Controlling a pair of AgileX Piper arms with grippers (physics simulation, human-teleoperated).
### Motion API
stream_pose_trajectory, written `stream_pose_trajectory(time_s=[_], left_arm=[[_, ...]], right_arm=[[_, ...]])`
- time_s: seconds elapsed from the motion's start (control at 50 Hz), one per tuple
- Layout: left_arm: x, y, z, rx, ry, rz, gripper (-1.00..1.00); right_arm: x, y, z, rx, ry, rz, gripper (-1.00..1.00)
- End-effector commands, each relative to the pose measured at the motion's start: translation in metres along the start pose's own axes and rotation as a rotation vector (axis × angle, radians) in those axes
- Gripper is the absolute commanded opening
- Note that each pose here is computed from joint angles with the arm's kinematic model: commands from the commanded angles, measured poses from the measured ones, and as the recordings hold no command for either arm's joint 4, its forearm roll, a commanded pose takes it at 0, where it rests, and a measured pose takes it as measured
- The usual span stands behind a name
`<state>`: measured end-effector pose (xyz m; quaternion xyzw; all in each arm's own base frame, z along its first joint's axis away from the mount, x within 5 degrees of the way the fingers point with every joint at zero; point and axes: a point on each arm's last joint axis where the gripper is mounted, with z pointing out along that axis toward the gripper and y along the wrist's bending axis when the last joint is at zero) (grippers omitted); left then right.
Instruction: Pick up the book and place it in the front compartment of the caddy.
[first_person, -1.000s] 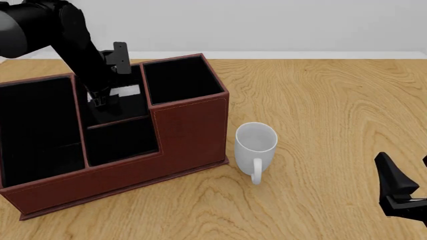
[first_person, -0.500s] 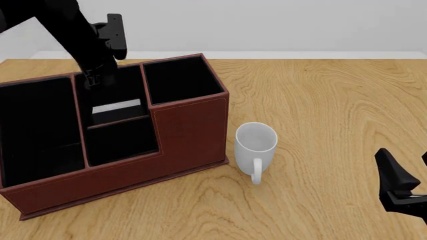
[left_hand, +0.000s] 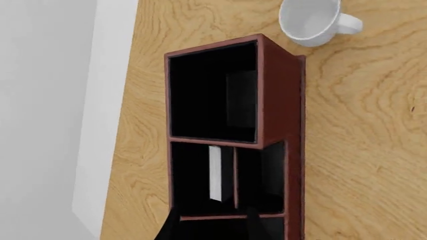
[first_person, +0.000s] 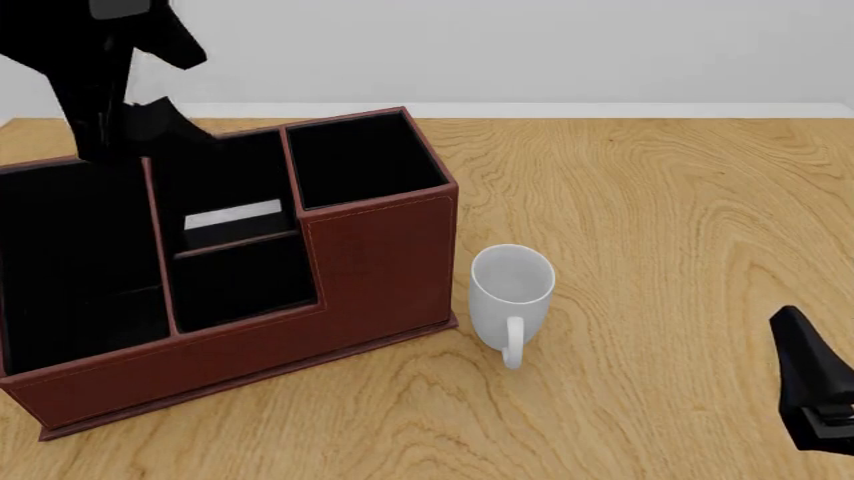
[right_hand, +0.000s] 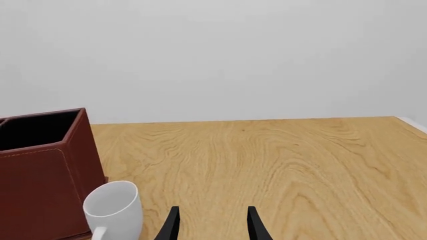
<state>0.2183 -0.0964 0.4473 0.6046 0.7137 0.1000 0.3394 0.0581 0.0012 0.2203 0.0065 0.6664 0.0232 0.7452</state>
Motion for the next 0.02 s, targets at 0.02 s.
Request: stream_pose_trajectory(time_s=[0.02], left_arm=[[0.0122,-0.0454,-0.0598,-0.065,-0.119,0.036,1.00]], right_arm=[[-0.0034,0.0010,-0.0030,-0.017,-0.016,0.006,1.00]])
